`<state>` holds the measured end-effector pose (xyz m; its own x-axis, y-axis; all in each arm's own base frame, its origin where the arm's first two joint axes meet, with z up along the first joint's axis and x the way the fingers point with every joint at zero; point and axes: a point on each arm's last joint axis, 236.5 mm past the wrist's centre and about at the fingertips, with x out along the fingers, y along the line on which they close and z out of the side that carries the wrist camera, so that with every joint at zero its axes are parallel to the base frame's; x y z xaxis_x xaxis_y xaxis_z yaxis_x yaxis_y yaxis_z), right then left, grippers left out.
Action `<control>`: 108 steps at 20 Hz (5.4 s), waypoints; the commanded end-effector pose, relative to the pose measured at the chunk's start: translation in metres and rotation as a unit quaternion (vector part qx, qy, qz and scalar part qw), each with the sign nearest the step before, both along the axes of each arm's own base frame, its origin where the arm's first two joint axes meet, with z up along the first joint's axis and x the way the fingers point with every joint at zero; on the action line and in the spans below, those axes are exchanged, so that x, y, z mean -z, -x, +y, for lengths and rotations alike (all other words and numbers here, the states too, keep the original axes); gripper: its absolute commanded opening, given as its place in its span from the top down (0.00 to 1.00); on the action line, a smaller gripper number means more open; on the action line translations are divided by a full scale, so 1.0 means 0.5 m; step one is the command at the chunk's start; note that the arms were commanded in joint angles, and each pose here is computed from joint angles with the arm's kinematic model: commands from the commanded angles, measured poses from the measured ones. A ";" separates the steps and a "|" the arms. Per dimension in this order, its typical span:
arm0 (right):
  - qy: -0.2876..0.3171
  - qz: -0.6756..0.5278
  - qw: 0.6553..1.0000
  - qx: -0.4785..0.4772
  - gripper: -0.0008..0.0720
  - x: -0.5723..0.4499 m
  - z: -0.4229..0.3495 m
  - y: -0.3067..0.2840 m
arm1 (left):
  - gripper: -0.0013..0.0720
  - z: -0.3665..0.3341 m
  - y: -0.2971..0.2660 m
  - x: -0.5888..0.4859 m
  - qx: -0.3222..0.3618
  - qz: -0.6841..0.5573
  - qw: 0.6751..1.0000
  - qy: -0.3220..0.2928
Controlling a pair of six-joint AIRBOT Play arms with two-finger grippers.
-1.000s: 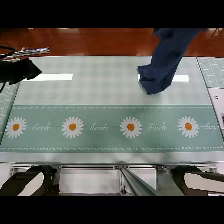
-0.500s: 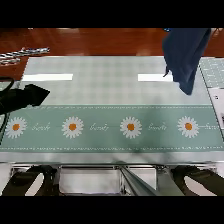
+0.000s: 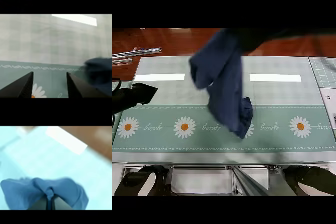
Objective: Fold the shirts.
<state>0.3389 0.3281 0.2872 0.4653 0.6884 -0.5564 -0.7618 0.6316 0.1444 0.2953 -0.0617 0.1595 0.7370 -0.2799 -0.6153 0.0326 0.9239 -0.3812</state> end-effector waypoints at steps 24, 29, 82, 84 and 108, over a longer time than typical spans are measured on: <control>-0.021 0.327 0.854 0.404 0.43 0.517 -0.560 0.115 | 0.29 -0.049 0.153 0.433 -0.033 0.287 0.949 0.123; -0.062 0.413 0.830 0.370 0.43 0.628 -0.485 0.230 | 0.29 -0.055 0.077 0.459 -0.076 0.274 0.937 0.201; -0.128 0.117 0.970 0.169 0.96 0.008 -0.247 -0.068 | 0.96 0.013 -0.155 -0.359 0.077 -0.205 0.956 0.197; -0.122 0.018 0.976 0.180 0.96 -0.124 -0.299 -0.003 | 0.96 0.014 -0.081 -0.512 0.077 -0.295 0.941 0.146; 0.083 0.179 0.921 0.335 0.96 0.222 -0.518 0.237 | 0.96 0.011 -0.156 -0.303 0.068 -0.126 0.989 0.040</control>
